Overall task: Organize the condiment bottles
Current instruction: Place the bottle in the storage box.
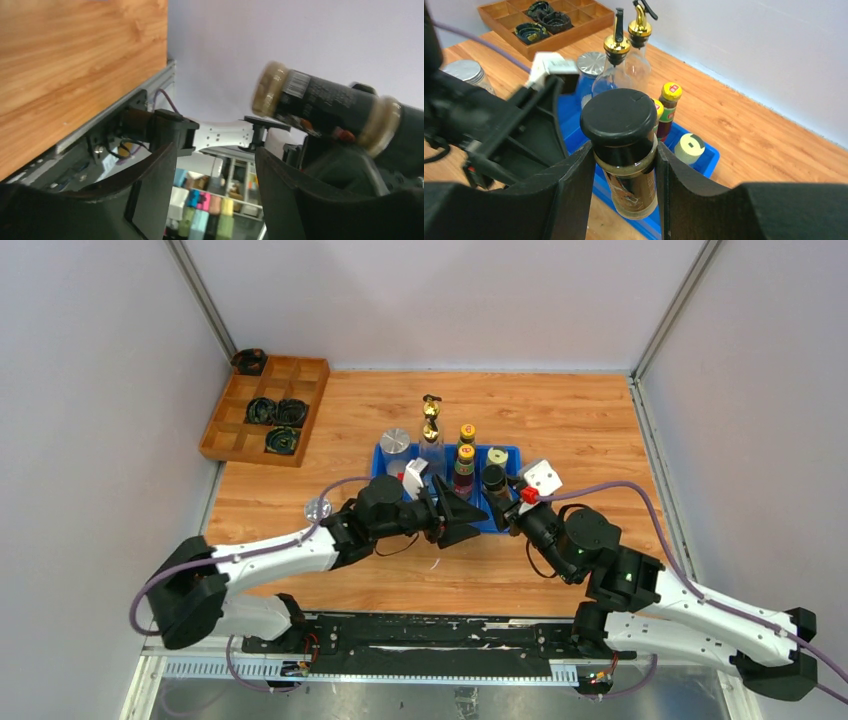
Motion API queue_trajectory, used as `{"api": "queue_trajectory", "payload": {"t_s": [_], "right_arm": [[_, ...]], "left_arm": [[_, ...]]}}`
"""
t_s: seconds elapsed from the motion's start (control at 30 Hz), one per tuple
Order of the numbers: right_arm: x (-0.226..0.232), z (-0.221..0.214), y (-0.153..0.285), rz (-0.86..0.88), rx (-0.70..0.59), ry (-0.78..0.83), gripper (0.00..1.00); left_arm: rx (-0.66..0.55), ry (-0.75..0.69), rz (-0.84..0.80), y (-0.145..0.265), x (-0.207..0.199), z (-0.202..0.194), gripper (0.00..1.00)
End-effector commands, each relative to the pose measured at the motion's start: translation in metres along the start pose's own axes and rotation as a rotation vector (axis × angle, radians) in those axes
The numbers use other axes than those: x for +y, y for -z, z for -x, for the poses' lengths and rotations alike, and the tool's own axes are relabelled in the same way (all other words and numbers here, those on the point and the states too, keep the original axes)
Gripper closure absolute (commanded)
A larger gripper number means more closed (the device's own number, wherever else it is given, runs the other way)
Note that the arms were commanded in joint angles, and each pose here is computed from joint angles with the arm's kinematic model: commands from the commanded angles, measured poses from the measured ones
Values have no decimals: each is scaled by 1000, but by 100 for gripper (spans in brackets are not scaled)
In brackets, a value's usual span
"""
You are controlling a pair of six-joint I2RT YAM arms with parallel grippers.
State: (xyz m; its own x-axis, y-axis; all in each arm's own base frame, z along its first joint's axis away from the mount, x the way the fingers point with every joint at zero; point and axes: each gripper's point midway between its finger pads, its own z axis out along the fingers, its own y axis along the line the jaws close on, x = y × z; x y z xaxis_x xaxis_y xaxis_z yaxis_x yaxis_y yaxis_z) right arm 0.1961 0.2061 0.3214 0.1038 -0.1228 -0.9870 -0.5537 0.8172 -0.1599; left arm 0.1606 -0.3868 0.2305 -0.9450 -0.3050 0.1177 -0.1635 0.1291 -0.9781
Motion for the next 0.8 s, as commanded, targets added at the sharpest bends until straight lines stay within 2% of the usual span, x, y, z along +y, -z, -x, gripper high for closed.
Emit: {"api": "queue_trajectory", "payload": {"t_s": [0.0,0.03,0.1,0.23,0.43,0.77], "right_arm": [[-11,-15,0,-73,20,-94,83],[-12,-21,-1,-77,29,-109,83],[-12,-30,-3,-86,44,-159,83],[-13,-50,-12,-84,85,-232,83],[-23,-77,-30,-74,126,-335,83],[-30,-118,-61,-54,167,-318,84]], "left_arm": [[-163,-362,181,27,7,24,34],[-221,-485,254,42,7,35,32],[-362,-638,367,77,-6,58,28],[-576,-795,491,135,-22,89,21],[-716,-843,603,182,-14,106,20],[-789,-846,660,208,0,113,13]]}}
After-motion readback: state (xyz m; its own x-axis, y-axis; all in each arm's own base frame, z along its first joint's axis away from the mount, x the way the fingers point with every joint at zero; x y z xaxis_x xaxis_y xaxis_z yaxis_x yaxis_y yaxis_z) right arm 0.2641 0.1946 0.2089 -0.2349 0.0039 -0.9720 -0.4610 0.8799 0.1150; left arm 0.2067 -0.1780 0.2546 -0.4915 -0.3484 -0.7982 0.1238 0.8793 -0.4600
